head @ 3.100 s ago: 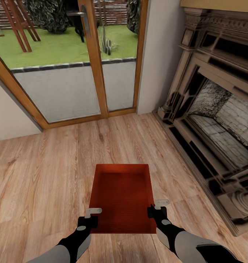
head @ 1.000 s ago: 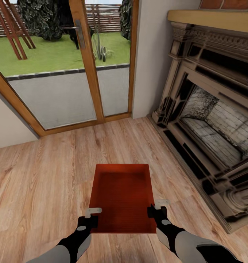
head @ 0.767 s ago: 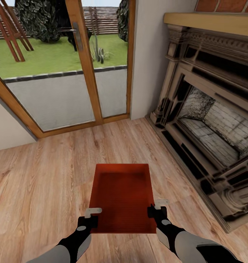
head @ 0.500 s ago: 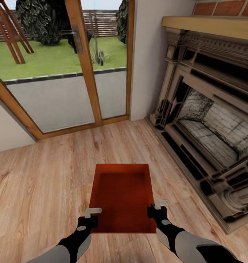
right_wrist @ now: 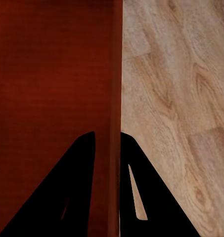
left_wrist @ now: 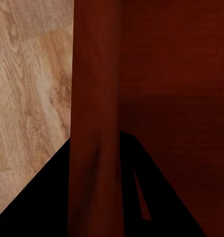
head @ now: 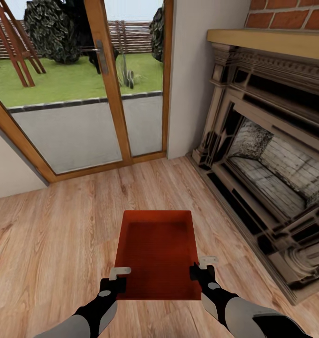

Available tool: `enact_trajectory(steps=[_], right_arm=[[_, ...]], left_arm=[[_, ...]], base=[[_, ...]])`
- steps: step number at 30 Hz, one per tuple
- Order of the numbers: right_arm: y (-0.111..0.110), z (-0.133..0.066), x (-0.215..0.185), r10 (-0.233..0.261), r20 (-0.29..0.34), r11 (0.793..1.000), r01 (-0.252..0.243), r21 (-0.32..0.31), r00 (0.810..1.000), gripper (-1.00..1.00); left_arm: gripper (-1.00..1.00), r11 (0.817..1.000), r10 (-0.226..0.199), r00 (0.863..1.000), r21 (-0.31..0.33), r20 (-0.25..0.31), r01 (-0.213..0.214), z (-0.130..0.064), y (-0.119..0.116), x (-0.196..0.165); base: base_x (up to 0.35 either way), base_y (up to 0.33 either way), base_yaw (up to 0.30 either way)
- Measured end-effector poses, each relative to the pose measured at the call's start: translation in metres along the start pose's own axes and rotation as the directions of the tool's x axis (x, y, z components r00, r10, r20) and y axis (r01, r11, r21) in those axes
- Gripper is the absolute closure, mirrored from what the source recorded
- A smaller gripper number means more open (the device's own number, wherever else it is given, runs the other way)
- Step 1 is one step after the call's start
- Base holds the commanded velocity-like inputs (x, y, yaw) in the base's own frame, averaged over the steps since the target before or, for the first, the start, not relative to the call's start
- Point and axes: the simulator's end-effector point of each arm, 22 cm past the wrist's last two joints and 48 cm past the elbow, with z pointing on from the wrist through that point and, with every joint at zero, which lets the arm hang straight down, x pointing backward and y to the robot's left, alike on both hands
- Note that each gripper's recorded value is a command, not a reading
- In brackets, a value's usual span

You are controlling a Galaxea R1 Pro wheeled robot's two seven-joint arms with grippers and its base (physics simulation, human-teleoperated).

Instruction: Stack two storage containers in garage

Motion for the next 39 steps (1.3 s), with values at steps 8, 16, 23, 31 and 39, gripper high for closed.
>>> enact_trajectory(steps=[8,16,23,31,39], right_arm=[[-0.001,-0.002,-0.007,0.000,0.013,1.000,0.000,-0.001,1.000,1.00],[-0.001,-0.004,-0.015,0.000,0.026,1.000,0.000,-0.001,1.000,1.00],[-0.001,-0.007,-0.021,0.000,0.038,1.000,0.000,0.000,0.999,1.00],[-0.002,-0.009,-0.028,0.000,0.048,1.000,0.000,0.000,0.999,1.00],[-0.002,-0.012,-0.034,0.001,0.060,1.000,-0.001,-0.001,0.998,1.00]], left_arm=[[1.00,1.000,-0.002,1.000,0.001,0.013,0.002,-0.003,0.000,-0.007],[1.00,1.000,-0.003,1.000,0.001,0.026,0.003,-0.005,0.000,-0.014],[1.00,1.000,-0.004,0.999,0.000,0.037,0.004,-0.008,0.000,-0.020],[1.00,1.000,-0.006,0.999,0.000,0.048,0.006,-0.011,0.000,-0.026],[1.00,1.000,-0.007,0.998,0.001,0.061,0.007,-0.014,0.000,-0.032]], base=[[0.000,0.000,0.000],[0.000,0.000,0.000],[0.000,0.000,0.000],[0.000,0.000,0.000],[0.000,0.000,0.000]])
